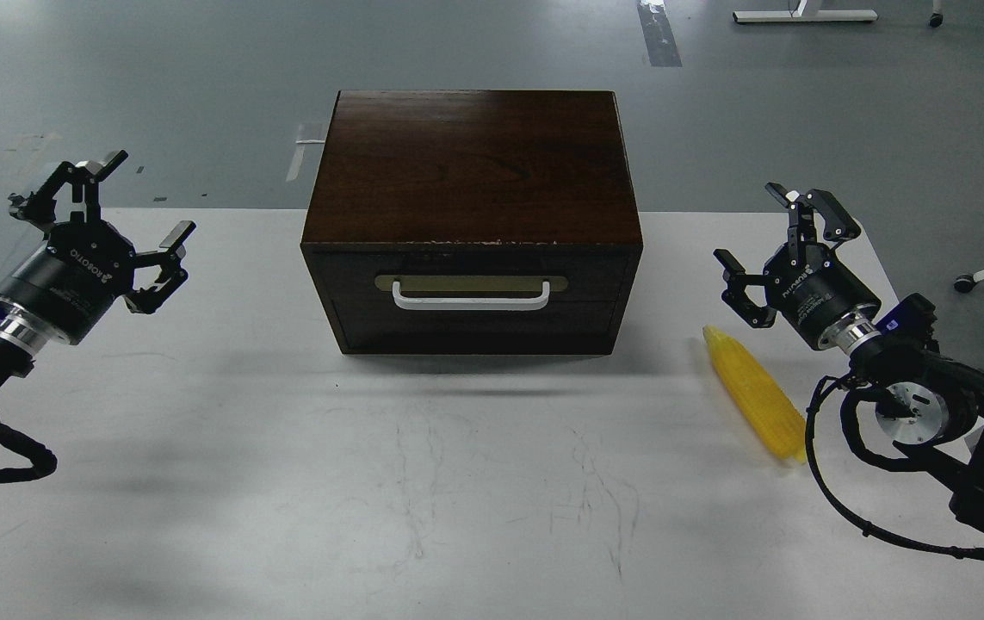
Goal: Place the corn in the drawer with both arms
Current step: 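Raise the left gripper up and away from the table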
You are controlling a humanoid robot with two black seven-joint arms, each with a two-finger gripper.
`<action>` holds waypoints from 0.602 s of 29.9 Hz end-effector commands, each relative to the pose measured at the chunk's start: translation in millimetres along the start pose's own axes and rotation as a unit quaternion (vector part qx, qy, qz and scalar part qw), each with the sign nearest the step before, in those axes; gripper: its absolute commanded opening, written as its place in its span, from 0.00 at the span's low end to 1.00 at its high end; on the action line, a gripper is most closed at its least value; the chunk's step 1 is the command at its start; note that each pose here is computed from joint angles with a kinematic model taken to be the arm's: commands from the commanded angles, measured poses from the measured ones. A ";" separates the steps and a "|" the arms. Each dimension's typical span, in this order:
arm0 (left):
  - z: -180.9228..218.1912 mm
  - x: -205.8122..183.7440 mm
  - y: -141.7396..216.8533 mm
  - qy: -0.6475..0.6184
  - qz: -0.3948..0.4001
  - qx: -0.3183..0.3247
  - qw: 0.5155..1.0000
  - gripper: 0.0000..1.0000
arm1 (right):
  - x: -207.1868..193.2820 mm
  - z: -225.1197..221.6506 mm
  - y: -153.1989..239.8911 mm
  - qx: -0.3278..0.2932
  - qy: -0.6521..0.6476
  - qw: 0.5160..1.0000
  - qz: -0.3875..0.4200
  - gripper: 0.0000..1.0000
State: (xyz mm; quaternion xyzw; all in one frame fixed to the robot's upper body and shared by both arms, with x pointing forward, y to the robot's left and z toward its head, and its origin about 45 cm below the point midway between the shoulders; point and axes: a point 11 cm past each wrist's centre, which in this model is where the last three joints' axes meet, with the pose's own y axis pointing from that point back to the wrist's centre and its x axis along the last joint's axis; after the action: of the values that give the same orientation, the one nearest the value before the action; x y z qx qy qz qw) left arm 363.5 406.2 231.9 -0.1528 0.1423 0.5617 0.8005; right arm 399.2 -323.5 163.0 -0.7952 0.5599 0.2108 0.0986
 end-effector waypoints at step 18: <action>66.1 86.3 20.4 -0.100 0.127 -0.036 0.986 0.98 | 2.3 -4.3 -1.4 0.004 0.004 1.000 0.002 1.00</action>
State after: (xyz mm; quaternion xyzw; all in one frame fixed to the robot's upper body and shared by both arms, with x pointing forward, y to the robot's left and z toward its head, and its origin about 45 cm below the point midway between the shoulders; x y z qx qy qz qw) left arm 369.1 497.2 238.7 -0.1061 0.0842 0.6617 0.7375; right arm 402.0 -326.0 165.9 -0.7948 0.5621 0.2061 0.0994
